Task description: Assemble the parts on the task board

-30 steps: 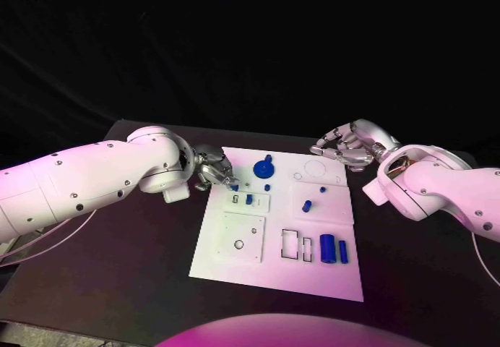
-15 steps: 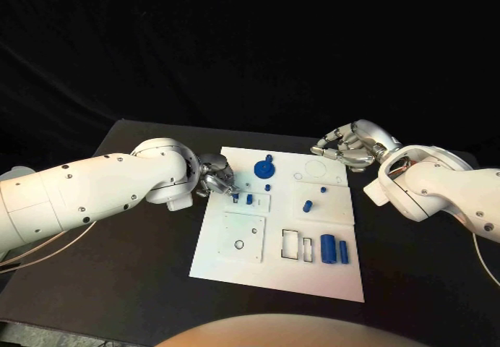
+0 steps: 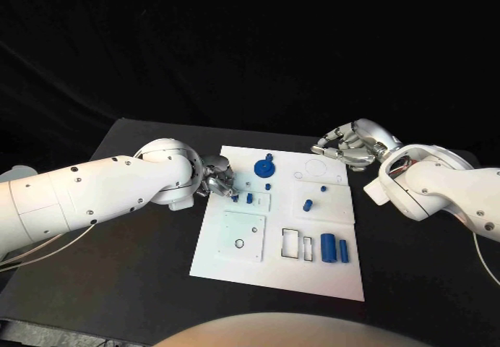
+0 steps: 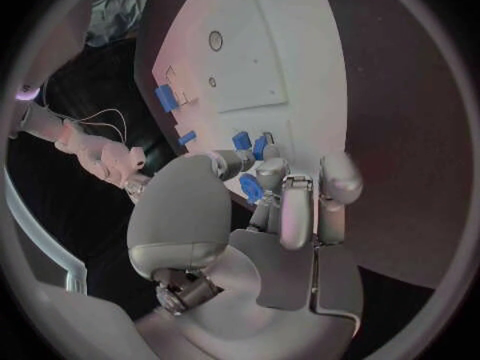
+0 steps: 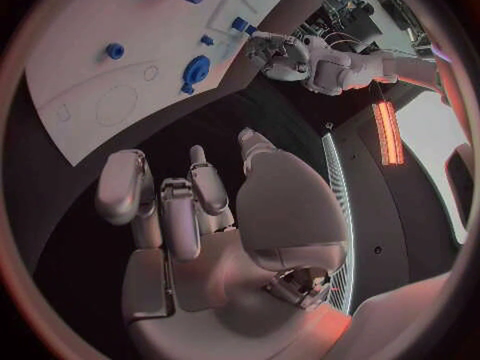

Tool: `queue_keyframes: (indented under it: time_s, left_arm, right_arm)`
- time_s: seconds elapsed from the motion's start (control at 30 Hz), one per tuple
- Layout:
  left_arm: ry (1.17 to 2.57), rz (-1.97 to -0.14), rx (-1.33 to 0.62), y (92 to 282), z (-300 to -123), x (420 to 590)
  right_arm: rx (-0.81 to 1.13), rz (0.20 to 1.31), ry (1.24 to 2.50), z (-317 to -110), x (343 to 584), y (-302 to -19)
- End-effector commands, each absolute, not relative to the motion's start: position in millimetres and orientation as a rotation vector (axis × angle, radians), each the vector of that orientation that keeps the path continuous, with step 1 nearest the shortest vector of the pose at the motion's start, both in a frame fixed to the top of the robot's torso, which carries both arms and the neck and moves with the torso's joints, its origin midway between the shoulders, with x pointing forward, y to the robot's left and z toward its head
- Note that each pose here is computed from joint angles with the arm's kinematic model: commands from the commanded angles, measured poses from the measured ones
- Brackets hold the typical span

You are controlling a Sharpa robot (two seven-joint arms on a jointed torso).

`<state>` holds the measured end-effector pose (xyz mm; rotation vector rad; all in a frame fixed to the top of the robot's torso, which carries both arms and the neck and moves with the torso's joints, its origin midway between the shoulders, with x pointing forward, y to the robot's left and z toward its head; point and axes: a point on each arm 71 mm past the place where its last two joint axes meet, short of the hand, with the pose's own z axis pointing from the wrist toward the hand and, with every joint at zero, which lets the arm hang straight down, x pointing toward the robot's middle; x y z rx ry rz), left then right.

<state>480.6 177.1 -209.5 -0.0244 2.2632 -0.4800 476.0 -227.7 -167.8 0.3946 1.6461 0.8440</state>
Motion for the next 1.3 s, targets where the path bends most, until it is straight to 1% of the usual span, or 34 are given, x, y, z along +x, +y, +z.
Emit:
queue_keyframes:
  time_s: [0.03, 0.57, 1.3]
  left_arm:
    - [2.263, -0.452, 0.019, 175.7, -210.3, 480.3]
    - [2.247, -0.431, 0.041, 173.6, -213.7, 481.6]
    - [2.237, -0.410, 0.068, 170.9, -213.1, 479.9]
  right_arm:
    - [0.381, 0.845, 1.651, -168.1, 475.5, -227.0]
    - [0.380, 0.842, 1.655, -168.3, 475.5, -226.9]
    - [0.378, 0.841, 1.658, -168.7, 475.8, -226.9]
